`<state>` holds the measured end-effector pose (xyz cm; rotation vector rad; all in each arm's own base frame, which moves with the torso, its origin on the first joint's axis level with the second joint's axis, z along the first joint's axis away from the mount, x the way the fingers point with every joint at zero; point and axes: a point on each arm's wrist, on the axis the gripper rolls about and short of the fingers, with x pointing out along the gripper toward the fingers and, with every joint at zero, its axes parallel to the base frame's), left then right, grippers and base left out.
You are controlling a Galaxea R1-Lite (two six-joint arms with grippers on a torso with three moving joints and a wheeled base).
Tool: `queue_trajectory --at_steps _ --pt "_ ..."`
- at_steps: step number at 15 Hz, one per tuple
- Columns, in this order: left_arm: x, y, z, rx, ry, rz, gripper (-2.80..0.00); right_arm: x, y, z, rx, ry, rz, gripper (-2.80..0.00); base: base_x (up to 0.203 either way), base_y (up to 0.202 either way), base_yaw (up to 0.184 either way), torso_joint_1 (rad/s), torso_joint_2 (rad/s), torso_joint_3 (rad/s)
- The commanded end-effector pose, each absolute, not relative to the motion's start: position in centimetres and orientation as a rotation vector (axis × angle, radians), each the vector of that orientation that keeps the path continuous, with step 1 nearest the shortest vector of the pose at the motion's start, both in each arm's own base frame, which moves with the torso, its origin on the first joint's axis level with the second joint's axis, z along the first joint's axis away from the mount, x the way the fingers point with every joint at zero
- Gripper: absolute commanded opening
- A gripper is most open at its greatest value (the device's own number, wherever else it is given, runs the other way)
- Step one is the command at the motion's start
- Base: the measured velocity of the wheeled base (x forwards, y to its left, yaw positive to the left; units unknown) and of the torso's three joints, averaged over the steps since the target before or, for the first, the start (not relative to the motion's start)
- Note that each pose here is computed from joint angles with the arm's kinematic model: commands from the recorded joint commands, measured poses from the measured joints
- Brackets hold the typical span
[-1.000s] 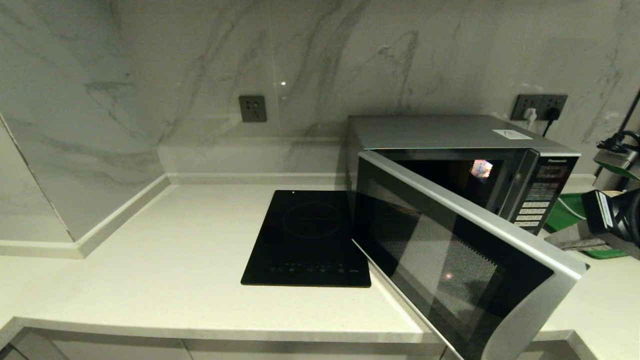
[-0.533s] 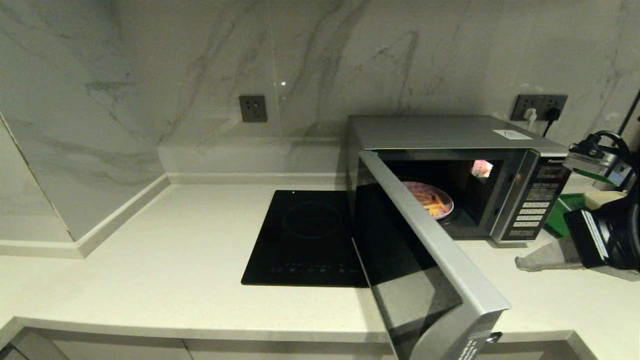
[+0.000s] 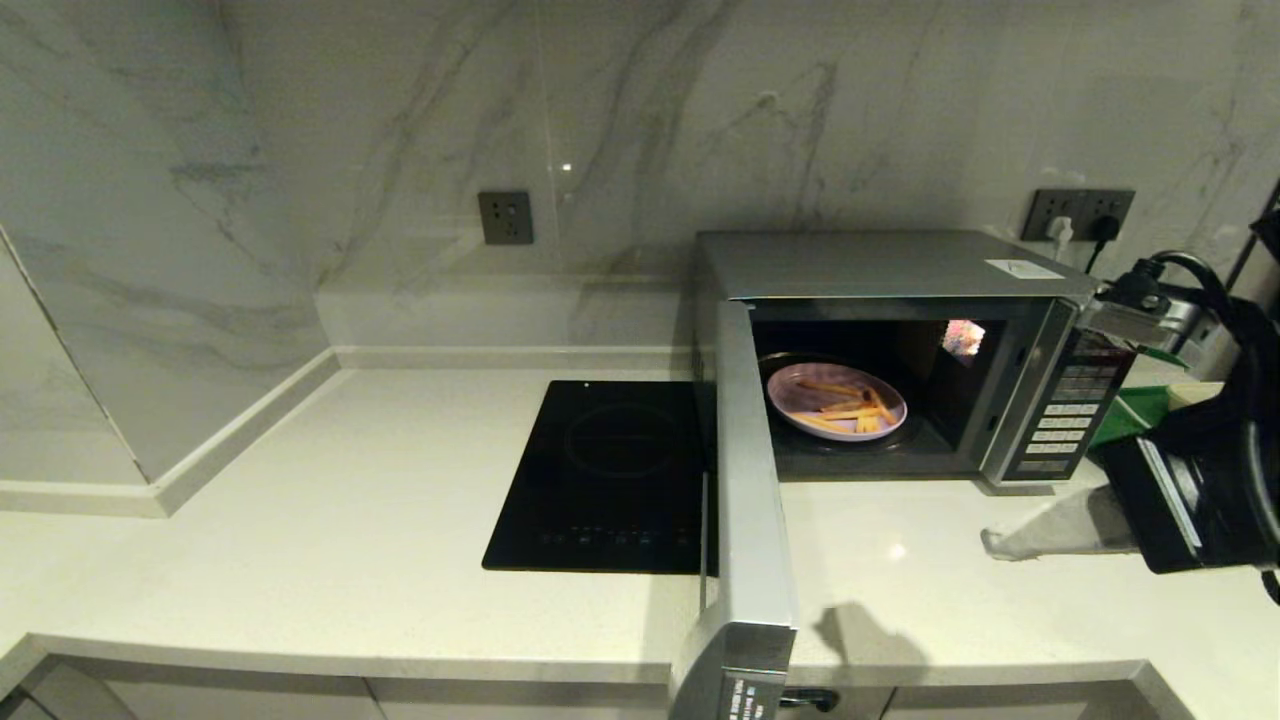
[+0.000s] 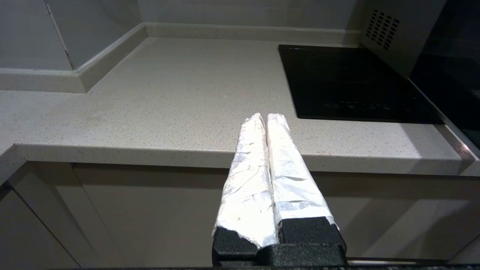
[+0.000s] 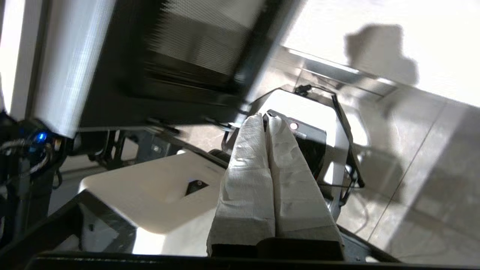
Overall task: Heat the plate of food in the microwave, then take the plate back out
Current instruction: Open the microwave oven
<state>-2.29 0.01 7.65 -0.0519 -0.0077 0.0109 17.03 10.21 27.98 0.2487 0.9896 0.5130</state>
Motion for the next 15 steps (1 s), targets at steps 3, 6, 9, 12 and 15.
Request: queue_trajectory --at_steps 3,6,9,12,15 --pt "-2.3 0.0 7.6 -0.052 -0.01 0.012 -2.8 18.3 15.2 27.2 0.145 1.025 0.599 -2.8 0.0 0.0 0.0 0.0 0.0 0.0" --pt "-2.3 0.0 7.7 -0.052 -0.008 0.012 -2.8 18.7 17.1 27.3 0.103 1.0 0.601 -2.8 0.0 0.0 0.0 0.0 0.0 0.0" --pt "-2.3 0.0 7.7 -0.052 -0.009 0.012 -2.8 18.7 17.2 27.3 0.1 1.003 0.605 -2.8 0.0 0.0 0.0 0.0 0.0 0.0" --pt "-2.3 0.0 7.7 -0.052 -0.009 0.012 -2.8 18.5 17.5 27.2 0.093 1.008 0.616 -2.8 0.0 0.0 0.0 0.0 0.0 0.0" --pt "-2.3 0.0 7.7 -0.052 -0.008 0.012 -2.8 18.5 17.5 26.8 0.094 1.025 0.606 -2.8 0.0 0.0 0.0 0.0 0.0 0.0"
